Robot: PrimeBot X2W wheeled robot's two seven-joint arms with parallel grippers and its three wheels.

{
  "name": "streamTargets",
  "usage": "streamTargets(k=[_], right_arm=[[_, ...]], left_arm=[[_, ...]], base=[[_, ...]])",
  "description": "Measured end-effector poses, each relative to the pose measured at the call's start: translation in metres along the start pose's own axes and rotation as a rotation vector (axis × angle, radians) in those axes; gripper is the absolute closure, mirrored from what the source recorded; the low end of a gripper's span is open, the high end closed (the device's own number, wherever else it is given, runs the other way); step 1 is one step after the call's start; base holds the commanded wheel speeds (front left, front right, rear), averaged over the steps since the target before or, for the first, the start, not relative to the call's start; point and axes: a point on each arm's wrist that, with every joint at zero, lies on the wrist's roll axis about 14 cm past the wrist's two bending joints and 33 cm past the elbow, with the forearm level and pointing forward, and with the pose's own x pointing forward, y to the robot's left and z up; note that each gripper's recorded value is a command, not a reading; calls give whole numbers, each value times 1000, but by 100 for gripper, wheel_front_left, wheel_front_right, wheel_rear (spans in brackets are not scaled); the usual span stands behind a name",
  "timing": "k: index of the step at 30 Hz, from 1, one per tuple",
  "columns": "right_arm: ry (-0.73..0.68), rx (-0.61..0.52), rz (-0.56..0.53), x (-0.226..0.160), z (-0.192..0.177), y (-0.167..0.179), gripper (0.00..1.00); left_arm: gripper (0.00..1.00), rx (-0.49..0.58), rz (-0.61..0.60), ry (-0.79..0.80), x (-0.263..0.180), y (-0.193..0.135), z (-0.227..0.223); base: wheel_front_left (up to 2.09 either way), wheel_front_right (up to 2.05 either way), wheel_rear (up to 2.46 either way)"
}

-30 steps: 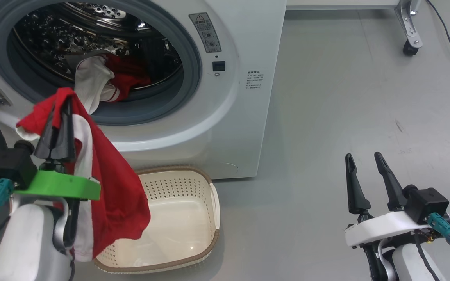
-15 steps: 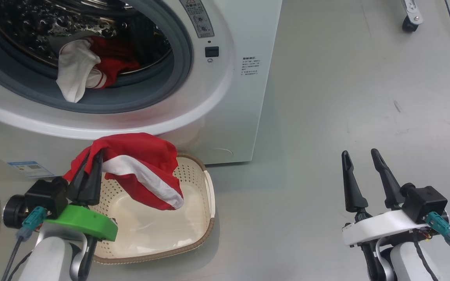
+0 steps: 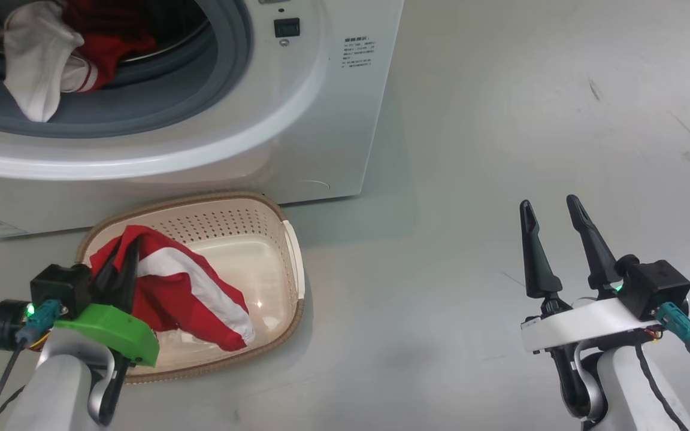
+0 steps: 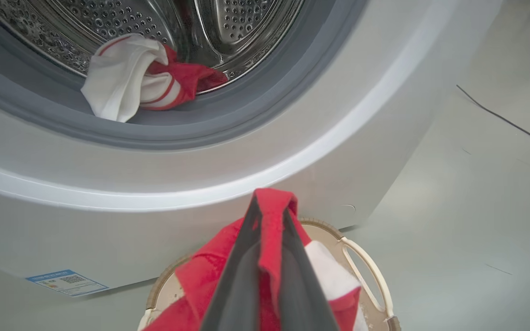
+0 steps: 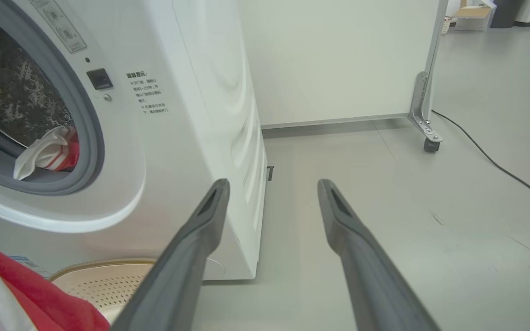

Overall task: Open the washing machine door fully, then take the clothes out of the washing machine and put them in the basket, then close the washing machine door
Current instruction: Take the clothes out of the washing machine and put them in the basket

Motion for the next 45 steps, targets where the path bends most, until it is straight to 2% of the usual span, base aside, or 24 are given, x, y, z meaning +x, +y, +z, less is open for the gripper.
streamTargets(k=[6,15,21,25,33,34,35,45], right_arm=[[22,-6,-34,6,-9,-14,0],[57,-19,-84,14,-22,-34,0],[78,-23,-116,16,-30,-45,0],[92,-26,-147,14,-34,-55,0],[94,-30,-164,14,-36,-61,0],[90,-30,-162,16,-35,-61,0],[86,-31,-159,18,-34,-60,0],[72,-25,-145,21,-30,-56,0]], left_arm=[[100,1,-5,84,24,7,-25],[100,-9,-45,194,54,0,-66],[100,-34,-4,301,56,15,-106],[100,-41,-7,362,55,14,-129],[100,-51,-6,387,62,11,-139],[78,-56,-4,395,61,10,-141],[0,-64,1,405,60,10,-144],[0,-74,26,442,48,10,-149]], base=[[0,0,0],[0,0,0],[0,0,0],[0,0,0],[0,0,0],[0,0,0],[0,0,0],[0,0,0]])
